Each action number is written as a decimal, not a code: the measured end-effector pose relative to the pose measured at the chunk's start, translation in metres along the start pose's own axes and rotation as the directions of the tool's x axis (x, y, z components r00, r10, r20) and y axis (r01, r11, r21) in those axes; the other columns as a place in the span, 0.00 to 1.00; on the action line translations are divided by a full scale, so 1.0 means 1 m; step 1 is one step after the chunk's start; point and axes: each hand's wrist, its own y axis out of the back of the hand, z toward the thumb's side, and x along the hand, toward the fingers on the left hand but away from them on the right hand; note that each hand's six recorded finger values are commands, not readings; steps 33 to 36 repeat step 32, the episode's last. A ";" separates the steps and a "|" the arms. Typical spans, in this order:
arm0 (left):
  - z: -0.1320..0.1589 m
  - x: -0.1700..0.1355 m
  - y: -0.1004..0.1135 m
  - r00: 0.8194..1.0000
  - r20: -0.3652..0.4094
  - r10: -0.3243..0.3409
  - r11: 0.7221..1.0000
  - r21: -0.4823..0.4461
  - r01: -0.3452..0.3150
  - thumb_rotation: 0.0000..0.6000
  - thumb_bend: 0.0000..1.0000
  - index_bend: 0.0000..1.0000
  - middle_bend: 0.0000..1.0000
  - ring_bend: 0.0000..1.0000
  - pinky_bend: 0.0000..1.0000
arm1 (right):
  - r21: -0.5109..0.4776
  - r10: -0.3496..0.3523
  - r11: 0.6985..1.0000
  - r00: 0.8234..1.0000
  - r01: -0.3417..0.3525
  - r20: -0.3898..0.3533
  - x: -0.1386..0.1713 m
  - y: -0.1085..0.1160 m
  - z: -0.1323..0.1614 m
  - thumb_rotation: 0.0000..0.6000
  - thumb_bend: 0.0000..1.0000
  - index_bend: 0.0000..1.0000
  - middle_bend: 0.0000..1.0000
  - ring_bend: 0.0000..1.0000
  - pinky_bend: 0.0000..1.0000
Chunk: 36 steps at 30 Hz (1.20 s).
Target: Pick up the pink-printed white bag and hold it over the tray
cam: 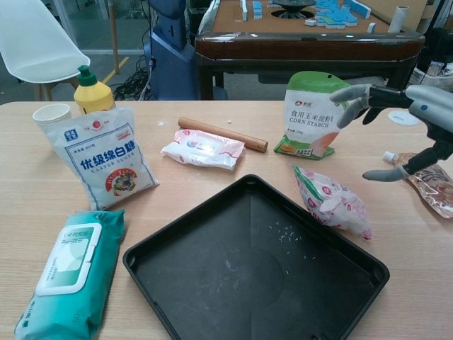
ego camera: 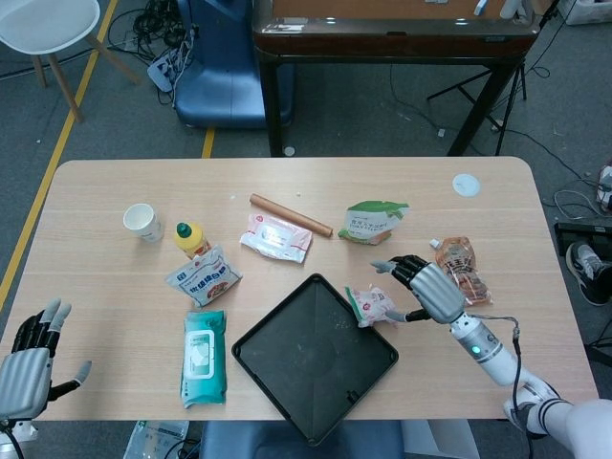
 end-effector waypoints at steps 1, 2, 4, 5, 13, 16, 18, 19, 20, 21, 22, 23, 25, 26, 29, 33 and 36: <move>0.000 0.001 0.000 1.000 0.001 0.001 1.000 0.000 -0.001 1.00 0.24 0.04 0.00 0.00 0.03 | 0.018 -0.012 1.000 1.000 0.012 0.020 0.004 0.004 -0.002 1.00 0.14 0.15 0.32 0.26 0.29; -0.001 0.002 0.001 1.000 0.003 0.002 1.000 0.000 -0.002 1.00 0.24 0.04 0.00 0.00 0.03 | 0.046 -0.027 0.999 0.998 0.025 0.051 0.009 0.010 -0.005 1.00 0.14 0.15 0.33 0.26 0.29; -0.001 0.004 0.001 1.000 0.007 0.004 1.000 0.001 -0.004 1.00 0.24 0.04 0.00 0.00 0.03 | 0.089 -0.049 0.995 0.994 0.040 0.102 0.019 0.019 -0.010 1.00 0.14 0.15 0.34 0.26 0.29; -0.001 0.005 0.002 1.000 0.010 0.006 1.000 0.001 -0.006 1.00 0.24 0.04 0.00 0.00 0.03 | 0.118 -0.064 0.992 0.988 0.048 0.141 0.026 0.025 -0.013 1.00 0.14 0.15 0.34 0.26 0.29; 0.001 0.012 0.000 0.999 0.034 0.016 1.000 0.000 -0.016 1.00 0.24 0.04 0.00 0.00 0.03 | 0.250 -0.112 0.968 0.895 0.001 0.433 0.089 0.066 -0.037 1.00 0.14 0.18 0.35 0.26 0.29; 0.001 0.013 -0.003 0.999 0.038 0.011 1.000 -0.005 -0.011 1.00 0.24 0.04 0.00 0.00 0.03 | 0.264 -0.113 0.964 0.849 -0.033 0.517 0.114 0.077 -0.045 1.00 0.14 0.19 0.35 0.26 0.29; 0.001 0.013 -0.004 0.999 0.039 0.010 1.000 -0.008 -0.010 1.00 0.24 0.04 0.00 0.00 0.03 | 0.261 -0.112 0.964 0.830 -0.041 0.546 0.125 0.081 -0.046 1.00 0.14 0.20 0.35 0.26 0.29; 0.001 0.013 -0.004 0.999 0.040 0.010 1.000 -0.009 -0.010 1.00 0.24 0.04 0.00 0.00 0.03 | 0.259 -0.113 0.965 0.825 -0.042 0.554 0.129 0.082 -0.046 1.00 0.14 0.20 0.35 0.26 0.29; 0.001 0.013 -0.004 0.999 0.041 0.011 1.000 -0.009 -0.011 1.00 0.24 0.04 0.00 0.00 0.03 | 0.258 -0.115 0.965 0.820 -0.041 0.561 0.132 0.083 -0.046 1.00 0.14 0.20 0.35 0.26 0.29; 0.001 0.013 -0.005 0.999 0.041 0.012 1.000 -0.009 -0.012 1.00 0.24 0.04 0.00 0.00 0.03 | 0.258 -0.117 0.965 0.818 -0.039 0.563 0.133 0.083 -0.045 1.00 0.14 0.20 0.35 0.26 0.29; 0.002 0.013 -0.005 0.999 0.042 0.013 1.000 -0.009 -0.012 1.00 0.24 0.04 0.00 0.00 0.03 | 0.257 -0.119 0.966 0.817 -0.038 0.564 0.134 0.084 -0.045 1.00 0.14 0.20 0.35 0.26 0.29; 0.002 0.013 -0.005 0.999 0.043 0.013 1.000 -0.009 -0.012 1.00 0.24 0.04 0.00 0.00 0.03 | 0.257 -0.118 0.966 0.816 -0.039 0.566 0.135 0.083 -0.045 1.00 0.14 0.21 0.35 0.26 0.29; 0.002 0.013 -0.005 0.999 0.044 0.013 1.000 -0.009 -0.012 1.00 0.24 0.04 0.00 0.00 0.03 | 0.254 -0.113 0.966 0.814 -0.044 0.569 0.136 0.083 -0.044 1.00 0.14 0.21 0.35 0.26 0.29; 0.002 0.013 -0.005 0.999 0.044 0.013 1.000 -0.010 -0.012 1.00 0.24 0.04 0.00 0.00 0.03 | 0.250 -0.108 0.967 0.814 -0.047 0.571 0.136 0.082 -0.044 1.00 0.14 0.21 0.35 0.26 0.29; 0.002 0.013 -0.005 0.999 0.045 0.015 1.000 -0.011 -0.015 1.00 0.24 0.04 0.00 0.00 0.03 | 0.236 -0.097 0.971 0.816 -0.050 0.570 0.137 0.080 -0.043 1.00 0.14 0.21 0.35 0.26 0.29; 0.002 0.013 -0.005 0.999 0.046 0.017 1.000 -0.010 -0.016 1.00 0.24 0.04 0.00 0.00 0.03 | 0.228 -0.090 0.972 0.820 -0.050 0.565 0.137 0.079 -0.041 1.00 0.14 0.22 0.35 0.26 0.29; 0.002 0.013 -0.005 0.999 0.046 0.017 1.000 -0.010 -0.016 1.00 0.24 0.04 0.00 0.00 0.03 | 0.228 -0.090 0.972 0.820 -0.050 0.565 0.137 0.079 -0.041 1.00 0.14 0.22 0.35 0.26 0.29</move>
